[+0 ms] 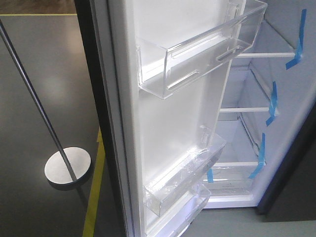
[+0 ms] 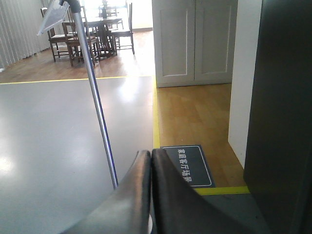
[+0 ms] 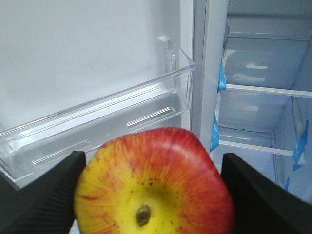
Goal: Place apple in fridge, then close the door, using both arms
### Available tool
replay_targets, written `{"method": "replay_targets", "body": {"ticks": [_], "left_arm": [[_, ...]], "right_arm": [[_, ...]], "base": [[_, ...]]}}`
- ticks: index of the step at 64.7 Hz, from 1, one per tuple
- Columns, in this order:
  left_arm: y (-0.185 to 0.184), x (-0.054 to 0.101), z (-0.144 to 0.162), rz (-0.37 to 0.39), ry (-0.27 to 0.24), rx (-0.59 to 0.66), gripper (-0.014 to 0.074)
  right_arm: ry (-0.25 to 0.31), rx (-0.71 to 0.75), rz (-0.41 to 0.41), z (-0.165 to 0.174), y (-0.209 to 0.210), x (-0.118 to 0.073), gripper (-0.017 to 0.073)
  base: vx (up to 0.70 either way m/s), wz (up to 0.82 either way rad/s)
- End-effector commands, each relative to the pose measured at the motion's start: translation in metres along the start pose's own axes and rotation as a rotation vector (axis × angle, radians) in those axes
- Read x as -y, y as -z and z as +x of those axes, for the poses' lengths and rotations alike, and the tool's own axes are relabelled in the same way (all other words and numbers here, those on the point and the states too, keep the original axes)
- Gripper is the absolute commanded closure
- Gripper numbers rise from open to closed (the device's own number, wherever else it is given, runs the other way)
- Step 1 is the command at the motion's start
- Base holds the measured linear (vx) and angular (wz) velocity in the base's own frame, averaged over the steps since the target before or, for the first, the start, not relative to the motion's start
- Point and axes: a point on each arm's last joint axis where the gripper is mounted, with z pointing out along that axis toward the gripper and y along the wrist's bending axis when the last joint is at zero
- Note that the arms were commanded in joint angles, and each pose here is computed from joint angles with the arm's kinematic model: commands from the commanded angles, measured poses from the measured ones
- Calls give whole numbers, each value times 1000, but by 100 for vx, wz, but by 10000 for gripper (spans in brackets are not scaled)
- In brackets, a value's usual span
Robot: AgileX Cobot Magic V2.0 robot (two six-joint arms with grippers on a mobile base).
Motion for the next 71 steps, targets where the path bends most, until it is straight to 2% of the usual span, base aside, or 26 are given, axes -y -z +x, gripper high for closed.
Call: {"method": "replay_targets", "body": {"ticks": [1,71], "left_arm": [[1,1,-13,10,8,82,600],[1,1,-13,10,8,82,600]], "right_arm": [[6,109,5,-12,10,-4,374],[6,108,5,-12,10,-4,374]], "base": [[0,-1],[0,0]]}}
